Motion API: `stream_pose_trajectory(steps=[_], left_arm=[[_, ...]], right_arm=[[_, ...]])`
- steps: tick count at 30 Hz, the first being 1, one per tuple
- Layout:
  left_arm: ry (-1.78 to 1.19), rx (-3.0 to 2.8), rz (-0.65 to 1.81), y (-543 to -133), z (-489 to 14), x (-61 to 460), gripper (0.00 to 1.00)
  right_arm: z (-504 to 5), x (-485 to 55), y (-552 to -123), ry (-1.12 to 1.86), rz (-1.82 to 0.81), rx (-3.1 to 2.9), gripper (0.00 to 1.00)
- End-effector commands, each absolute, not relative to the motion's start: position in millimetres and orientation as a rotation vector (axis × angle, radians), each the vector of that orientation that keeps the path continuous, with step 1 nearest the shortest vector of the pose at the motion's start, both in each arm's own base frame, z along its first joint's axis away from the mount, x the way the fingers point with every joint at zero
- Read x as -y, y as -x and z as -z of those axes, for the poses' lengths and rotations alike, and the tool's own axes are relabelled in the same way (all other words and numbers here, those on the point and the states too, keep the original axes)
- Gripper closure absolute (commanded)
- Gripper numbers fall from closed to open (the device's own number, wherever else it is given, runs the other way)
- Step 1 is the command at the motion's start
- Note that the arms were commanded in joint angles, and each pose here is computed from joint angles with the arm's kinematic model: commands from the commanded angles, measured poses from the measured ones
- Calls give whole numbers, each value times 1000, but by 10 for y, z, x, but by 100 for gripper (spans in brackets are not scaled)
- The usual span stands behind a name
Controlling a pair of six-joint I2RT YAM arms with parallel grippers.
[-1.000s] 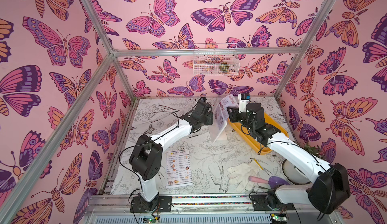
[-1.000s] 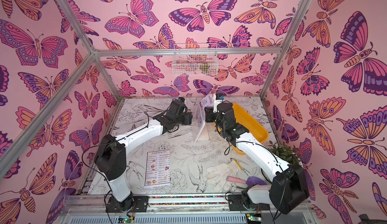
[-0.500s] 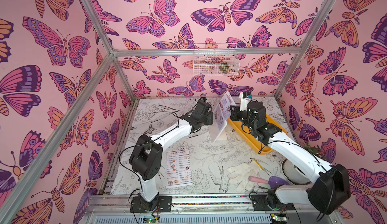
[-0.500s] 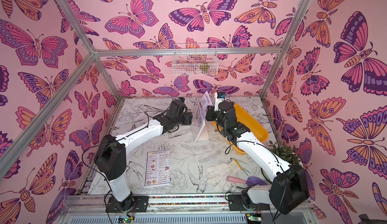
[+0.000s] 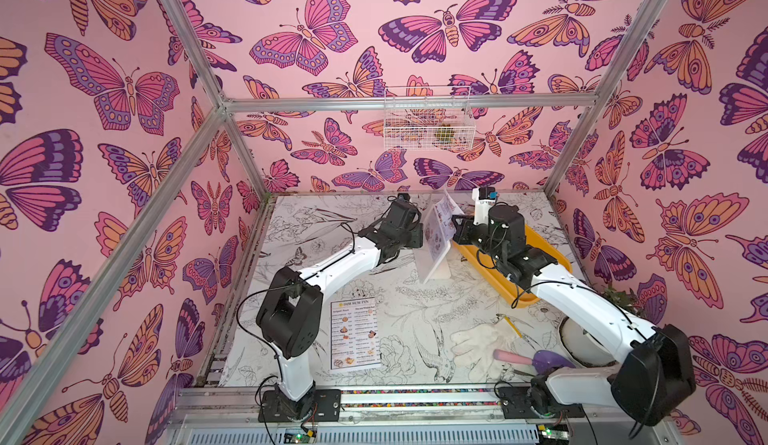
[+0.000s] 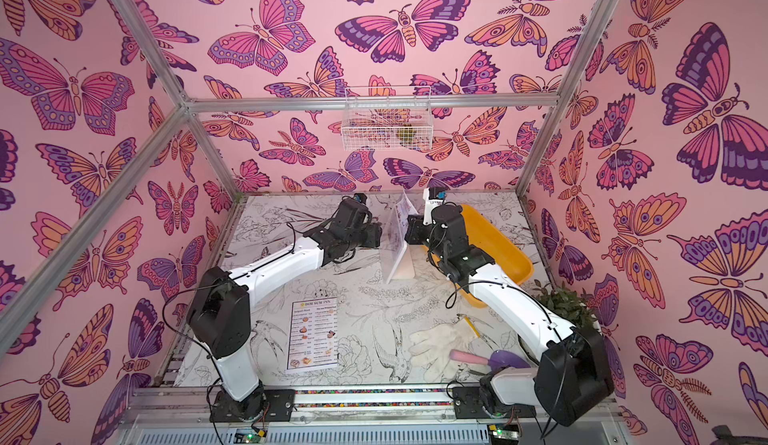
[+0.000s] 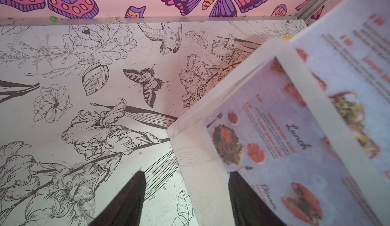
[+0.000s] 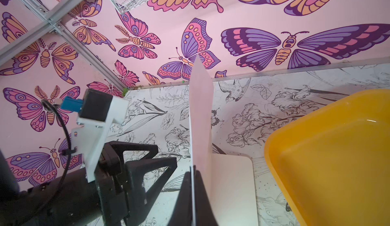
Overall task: Replace the menus in the menu holders
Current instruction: Insert the menu into the menu holder.
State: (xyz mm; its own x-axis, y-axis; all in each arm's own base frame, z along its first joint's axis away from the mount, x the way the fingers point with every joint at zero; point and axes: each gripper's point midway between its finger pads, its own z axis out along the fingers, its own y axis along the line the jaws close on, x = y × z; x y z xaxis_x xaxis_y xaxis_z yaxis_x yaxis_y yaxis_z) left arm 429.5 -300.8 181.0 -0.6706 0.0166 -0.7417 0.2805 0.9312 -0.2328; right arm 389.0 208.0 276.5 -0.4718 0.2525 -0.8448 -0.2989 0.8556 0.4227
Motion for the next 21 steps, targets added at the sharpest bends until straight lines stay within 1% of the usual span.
stream_pose_trajectory(steps=[1, 8, 11, 14, 18, 21], left_arm=[[-192, -2236, 425, -4343, -1970, 2975, 35], [-186, -2239, 422, -4333, -1956, 2959, 35], [-184, -2240, 423, -4328, -1951, 2958, 35], [-182, -2240, 425, -4328, -1942, 2963, 35], [-181, -2241, 428, -4326, -1936, 2961, 35], [-180, -2238, 424, -4324, -1945, 2950, 35]], right_arm=[[-2693, -2175, -3845, 32, -699, -1976, 97], [-2663, -2258, -3786, 14, -759, -1992, 95], [-2651, -2245, -3773, -7, -766, -1996, 90], [-2584, -2265, -3774, -10, -767, -2037, 89], [-2548, -2216, -3792, -9, -719, -2060, 79], [-2669, -2168, -3813, 7, -691, -2040, 70]])
